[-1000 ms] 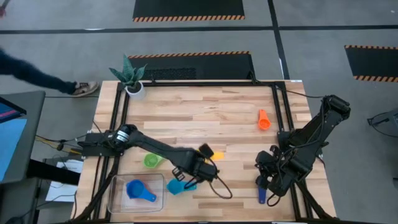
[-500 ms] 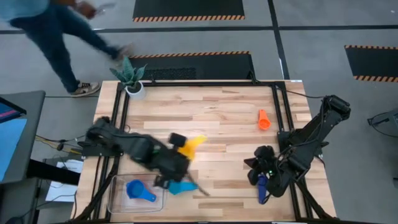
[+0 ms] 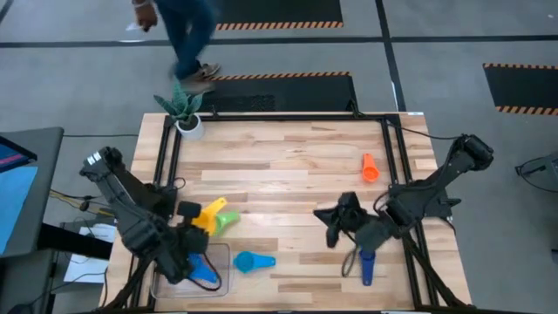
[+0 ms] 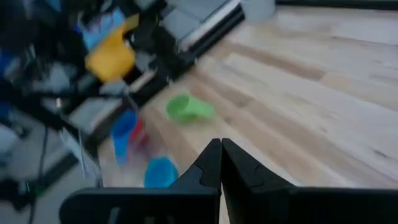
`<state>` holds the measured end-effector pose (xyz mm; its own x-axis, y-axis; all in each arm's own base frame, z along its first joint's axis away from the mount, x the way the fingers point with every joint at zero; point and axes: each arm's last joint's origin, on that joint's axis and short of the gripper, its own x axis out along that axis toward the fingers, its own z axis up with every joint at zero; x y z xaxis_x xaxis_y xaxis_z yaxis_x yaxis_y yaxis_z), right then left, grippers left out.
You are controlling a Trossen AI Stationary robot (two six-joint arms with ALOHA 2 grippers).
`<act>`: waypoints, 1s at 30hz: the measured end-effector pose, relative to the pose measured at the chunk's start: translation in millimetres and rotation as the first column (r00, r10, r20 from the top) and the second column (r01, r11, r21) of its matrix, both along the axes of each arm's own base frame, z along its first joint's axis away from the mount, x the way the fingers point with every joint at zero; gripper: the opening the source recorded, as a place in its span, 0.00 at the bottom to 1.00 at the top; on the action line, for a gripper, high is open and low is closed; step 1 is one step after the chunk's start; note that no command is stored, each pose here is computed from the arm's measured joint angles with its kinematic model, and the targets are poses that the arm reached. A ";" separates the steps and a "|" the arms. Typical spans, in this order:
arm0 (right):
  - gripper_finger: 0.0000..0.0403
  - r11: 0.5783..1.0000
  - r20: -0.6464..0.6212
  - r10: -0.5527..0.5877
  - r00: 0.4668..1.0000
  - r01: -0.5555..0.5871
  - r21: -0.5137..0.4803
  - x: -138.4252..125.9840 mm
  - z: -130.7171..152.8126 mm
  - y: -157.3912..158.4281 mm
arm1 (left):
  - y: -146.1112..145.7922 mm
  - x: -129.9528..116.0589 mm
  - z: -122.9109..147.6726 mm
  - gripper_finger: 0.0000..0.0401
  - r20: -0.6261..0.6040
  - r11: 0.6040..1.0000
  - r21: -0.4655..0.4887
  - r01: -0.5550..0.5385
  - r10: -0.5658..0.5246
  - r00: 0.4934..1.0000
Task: Nest measuring cups in basket
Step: Stack the yellow measuring cup on top of the blue measuring cup in the transparent bin
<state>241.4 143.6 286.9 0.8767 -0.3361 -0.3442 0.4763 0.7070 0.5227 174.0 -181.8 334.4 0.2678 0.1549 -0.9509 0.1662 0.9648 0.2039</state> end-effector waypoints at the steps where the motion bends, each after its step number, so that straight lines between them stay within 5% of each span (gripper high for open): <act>1: 0.06 1.000 0.021 -0.023 1.000 0.022 0.015 4.2 1.8 -4.9 | -2.1 -5.6 -7.0 0.00 -0.012 1.000 0.000 0.016 -0.016 1.000; 9: 0.07 0.998 0.036 -0.050 0.998 0.048 0.052 27.8 6.8 -41.5 | -15.5 -32.6 -54.4 0.00 -0.173 0.949 0.038 0.312 -0.301 0.938; 16: 0.07 0.997 0.013 0.019 1.000 -0.020 0.076 32.3 6.4 -48.4 | -19.6 -39.5 -67.2 0.00 -0.226 0.919 -0.006 0.394 -0.385 0.895; 22: 0.06 0.999 -0.009 0.048 0.999 -0.048 0.023 32.3 6.3 -48.0 | -24.8 -46.0 -67.1 0.00 -0.259 0.764 -0.007 0.645 -0.624 0.737; 30: 0.06 0.998 -0.010 0.064 0.998 -0.063 0.022 30.8 6.2 -44.0 | -22.1 -45.6 -66.8 0.00 -0.317 0.559 0.054 0.827 -0.776 0.545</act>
<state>272.2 99.6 293.1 0.8922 -0.2720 -0.3607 0.4365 0.7244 0.5335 128.4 -203.8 267.6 0.1454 0.1557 -0.9771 0.9165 0.3508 0.1923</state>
